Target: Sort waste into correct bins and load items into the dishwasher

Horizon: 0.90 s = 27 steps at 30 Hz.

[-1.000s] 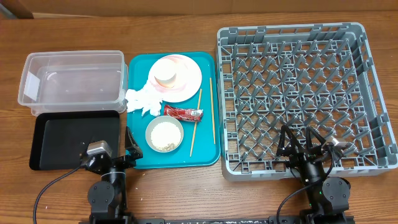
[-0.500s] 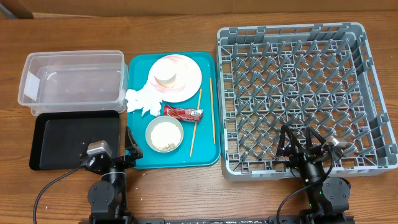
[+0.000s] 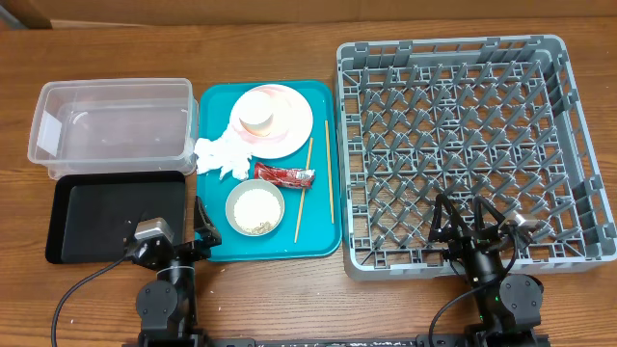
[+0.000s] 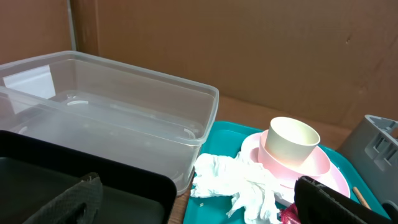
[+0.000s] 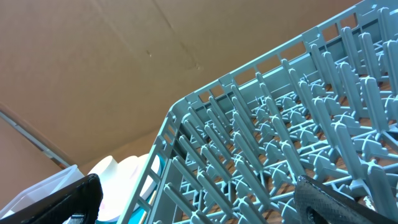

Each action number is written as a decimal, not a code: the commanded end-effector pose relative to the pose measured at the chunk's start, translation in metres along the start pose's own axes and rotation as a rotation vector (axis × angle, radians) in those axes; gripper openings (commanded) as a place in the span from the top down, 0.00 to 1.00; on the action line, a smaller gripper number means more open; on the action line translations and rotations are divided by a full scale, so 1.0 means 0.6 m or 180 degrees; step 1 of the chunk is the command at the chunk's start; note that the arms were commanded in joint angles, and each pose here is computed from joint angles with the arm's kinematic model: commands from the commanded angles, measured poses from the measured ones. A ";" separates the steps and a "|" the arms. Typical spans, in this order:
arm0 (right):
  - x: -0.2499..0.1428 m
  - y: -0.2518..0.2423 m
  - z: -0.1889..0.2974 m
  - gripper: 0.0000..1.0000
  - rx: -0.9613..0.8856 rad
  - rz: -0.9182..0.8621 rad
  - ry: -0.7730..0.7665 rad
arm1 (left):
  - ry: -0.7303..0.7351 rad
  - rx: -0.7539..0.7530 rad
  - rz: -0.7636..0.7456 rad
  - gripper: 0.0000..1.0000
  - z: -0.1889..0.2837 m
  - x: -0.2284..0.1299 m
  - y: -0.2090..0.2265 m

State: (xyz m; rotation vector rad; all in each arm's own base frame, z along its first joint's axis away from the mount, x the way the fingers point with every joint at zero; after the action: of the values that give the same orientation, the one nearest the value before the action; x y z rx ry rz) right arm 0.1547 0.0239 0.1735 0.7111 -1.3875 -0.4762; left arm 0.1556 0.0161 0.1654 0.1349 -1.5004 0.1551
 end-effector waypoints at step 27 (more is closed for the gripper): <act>-0.001 -0.003 0.000 0.00 -0.0006 0.0008 -0.0029 | -0.0333 -0.0787 0.0231 0.00 0.018 0.061 -0.031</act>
State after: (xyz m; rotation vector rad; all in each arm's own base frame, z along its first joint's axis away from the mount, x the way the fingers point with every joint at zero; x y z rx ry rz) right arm 0.1547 0.0239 0.1734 0.7104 -1.3875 -0.4762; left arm 0.1566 0.0048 0.1824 0.0019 -1.5989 0.0712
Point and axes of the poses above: each gripper's point midway between its finger pads, its own z axis back along the fingers, its own y axis along the line the jaws close on, x = y × z, the point moved 9 cm from there along z, back along the fingers, and after that the axes turned 12 degrees about -z, right-handed, at the moved point
